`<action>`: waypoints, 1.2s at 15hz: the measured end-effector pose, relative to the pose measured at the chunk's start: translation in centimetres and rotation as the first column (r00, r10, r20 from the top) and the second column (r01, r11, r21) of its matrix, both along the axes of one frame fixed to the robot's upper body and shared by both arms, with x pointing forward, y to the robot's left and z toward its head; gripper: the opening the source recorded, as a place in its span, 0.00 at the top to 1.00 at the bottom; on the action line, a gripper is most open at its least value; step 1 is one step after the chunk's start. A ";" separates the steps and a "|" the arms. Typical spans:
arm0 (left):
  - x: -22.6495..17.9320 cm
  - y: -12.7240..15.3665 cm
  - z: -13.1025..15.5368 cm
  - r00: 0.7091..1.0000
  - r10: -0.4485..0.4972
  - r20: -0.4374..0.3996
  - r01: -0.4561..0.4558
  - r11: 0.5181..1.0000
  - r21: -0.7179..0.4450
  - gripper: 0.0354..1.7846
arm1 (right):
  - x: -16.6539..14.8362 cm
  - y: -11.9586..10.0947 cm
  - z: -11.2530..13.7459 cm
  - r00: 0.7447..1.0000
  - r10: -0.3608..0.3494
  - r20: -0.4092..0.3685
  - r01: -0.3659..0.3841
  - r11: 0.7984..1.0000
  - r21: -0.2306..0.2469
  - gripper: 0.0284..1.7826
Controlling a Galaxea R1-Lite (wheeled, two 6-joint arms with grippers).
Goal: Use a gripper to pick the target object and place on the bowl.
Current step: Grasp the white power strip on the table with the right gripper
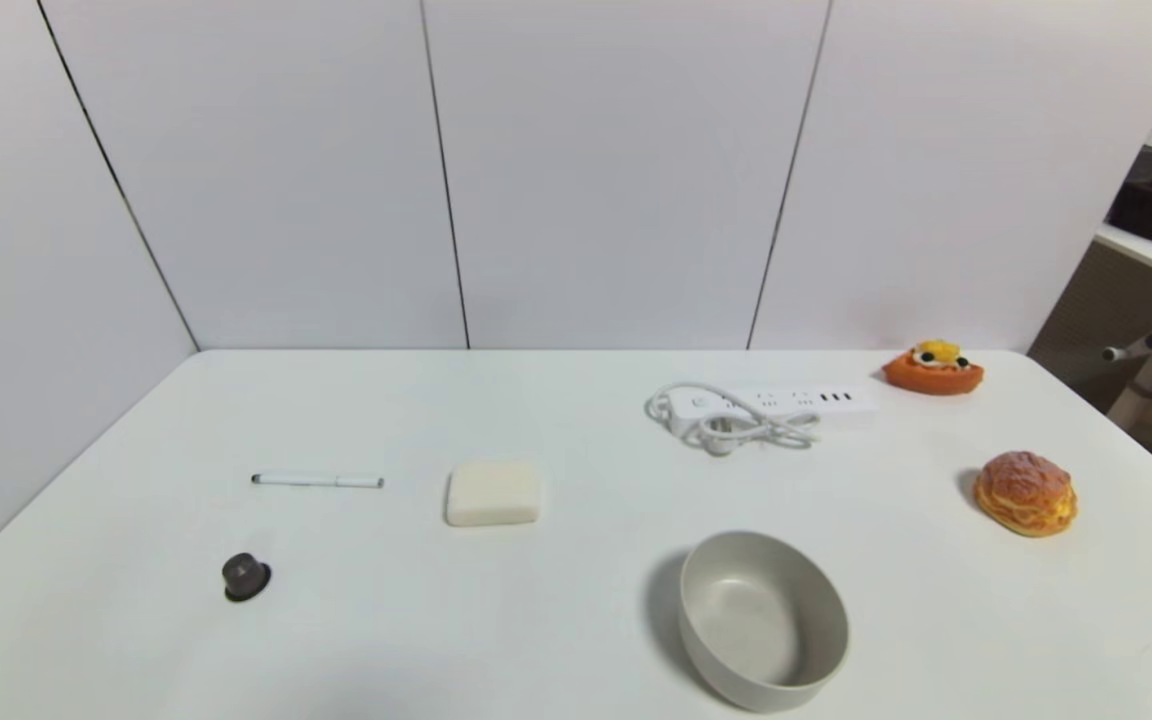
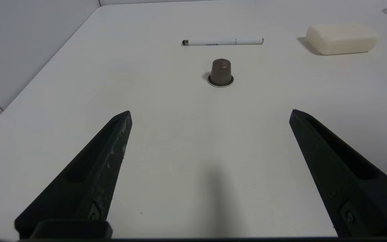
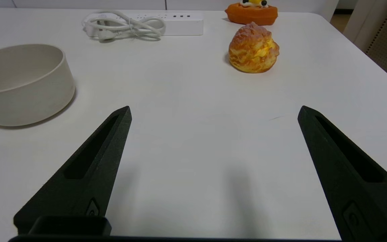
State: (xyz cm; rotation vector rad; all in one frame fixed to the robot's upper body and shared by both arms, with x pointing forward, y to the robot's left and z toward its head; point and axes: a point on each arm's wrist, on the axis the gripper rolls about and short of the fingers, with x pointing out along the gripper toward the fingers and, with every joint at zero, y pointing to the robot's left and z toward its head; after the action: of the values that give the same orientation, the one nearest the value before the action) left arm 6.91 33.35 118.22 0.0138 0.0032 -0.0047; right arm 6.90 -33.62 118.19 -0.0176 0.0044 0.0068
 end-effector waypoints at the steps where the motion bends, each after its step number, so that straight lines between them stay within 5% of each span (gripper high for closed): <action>1: 0.0 0.0 0.0 1.000 0.000 0.000 0.000 1.000 0.000 0.06 | 0.0 0.0 0.0 1.000 0.000 0.000 0.000 1.000 0.000 0.04; 10: 0.0 0.0 0.0 1.000 0.001 0.000 -0.001 1.000 0.000 0.06 | 0.0 0.0 0.2 1.000 0.000 -0.009 0.000 1.000 0.000 0.04; 18: 0.0 0.0 0.0 1.000 0.000 0.000 0.000 1.000 0.000 0.06 | 3.6 0.0 10.2 0.993 0.006 -0.118 -0.005 1.000 0.004 0.04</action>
State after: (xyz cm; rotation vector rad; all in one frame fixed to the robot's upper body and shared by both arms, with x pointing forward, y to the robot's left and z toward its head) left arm 6.91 33.35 118.22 0.0138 0.0032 -0.0045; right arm 10.50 -33.62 128.37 -0.0132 0.1231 0.0132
